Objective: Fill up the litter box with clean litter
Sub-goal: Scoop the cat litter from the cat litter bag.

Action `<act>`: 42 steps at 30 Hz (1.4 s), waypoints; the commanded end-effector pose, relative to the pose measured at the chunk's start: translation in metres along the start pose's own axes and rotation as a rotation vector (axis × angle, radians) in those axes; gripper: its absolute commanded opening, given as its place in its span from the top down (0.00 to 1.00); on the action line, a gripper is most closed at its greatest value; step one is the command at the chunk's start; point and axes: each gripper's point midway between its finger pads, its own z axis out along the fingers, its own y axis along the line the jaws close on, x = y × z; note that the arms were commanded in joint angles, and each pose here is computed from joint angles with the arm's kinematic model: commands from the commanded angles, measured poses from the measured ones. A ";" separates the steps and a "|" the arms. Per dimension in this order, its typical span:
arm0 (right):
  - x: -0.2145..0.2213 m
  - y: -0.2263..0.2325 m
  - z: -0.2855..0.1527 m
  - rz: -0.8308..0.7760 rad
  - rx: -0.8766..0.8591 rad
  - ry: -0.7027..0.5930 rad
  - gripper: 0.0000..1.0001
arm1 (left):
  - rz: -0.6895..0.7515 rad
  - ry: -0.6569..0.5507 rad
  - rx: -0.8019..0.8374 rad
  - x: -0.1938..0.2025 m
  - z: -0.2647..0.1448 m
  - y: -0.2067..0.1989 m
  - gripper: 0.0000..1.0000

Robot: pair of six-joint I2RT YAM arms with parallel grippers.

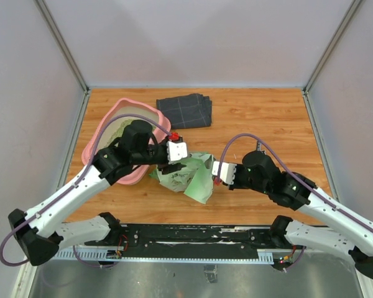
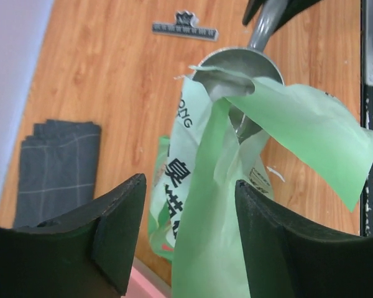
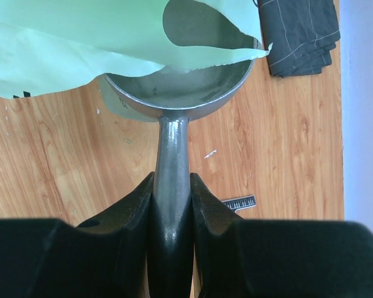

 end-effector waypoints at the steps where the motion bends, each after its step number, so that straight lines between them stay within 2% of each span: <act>1: -0.021 -0.025 -0.012 0.102 0.094 -0.073 0.99 | 0.007 0.115 0.088 0.032 0.022 -0.015 0.43; 2: -0.019 -0.026 -0.012 0.117 0.097 -0.072 0.99 | 0.040 0.124 0.088 0.034 0.027 -0.014 0.58; 4: -0.014 -0.026 -0.014 0.138 0.097 -0.057 0.99 | 0.074 0.096 0.066 0.026 0.033 -0.006 0.95; 5: -0.011 -0.026 -0.017 0.149 0.096 -0.044 0.99 | 0.098 0.054 0.063 0.014 0.034 -0.003 0.99; 11: -0.006 -0.027 -0.049 0.191 0.078 -0.030 0.99 | 0.393 -0.280 0.079 -0.085 0.019 -0.002 1.00; 16: -0.008 -0.032 -0.075 0.194 0.062 0.009 0.99 | 0.516 -0.381 0.096 -0.115 0.010 -0.002 1.00; 19: -0.014 -0.031 -0.086 0.200 0.038 0.002 0.99 | 0.511 -0.456 0.073 -0.127 0.004 -0.004 1.00; 21: -0.014 -0.031 -0.088 0.183 0.024 0.014 0.99 | 0.472 -0.429 0.062 -0.119 0.006 -0.004 1.00; 26: -0.015 -0.020 -0.074 0.097 -0.083 0.039 0.99 | 0.378 -0.300 0.004 -0.063 0.010 -0.011 1.00; 29: -0.020 -0.017 -0.065 0.082 -0.133 0.046 0.99 | 0.310 -0.315 -0.046 -0.045 0.004 -0.020 1.00; 36: -0.011 -0.023 -0.046 0.035 -0.197 0.187 0.99 | 0.181 -0.315 -0.075 -0.015 0.000 -0.037 1.00; 42: -0.009 -0.027 -0.025 -0.006 -0.240 0.258 0.99 | 0.146 -0.291 -0.069 -0.005 0.003 -0.040 1.00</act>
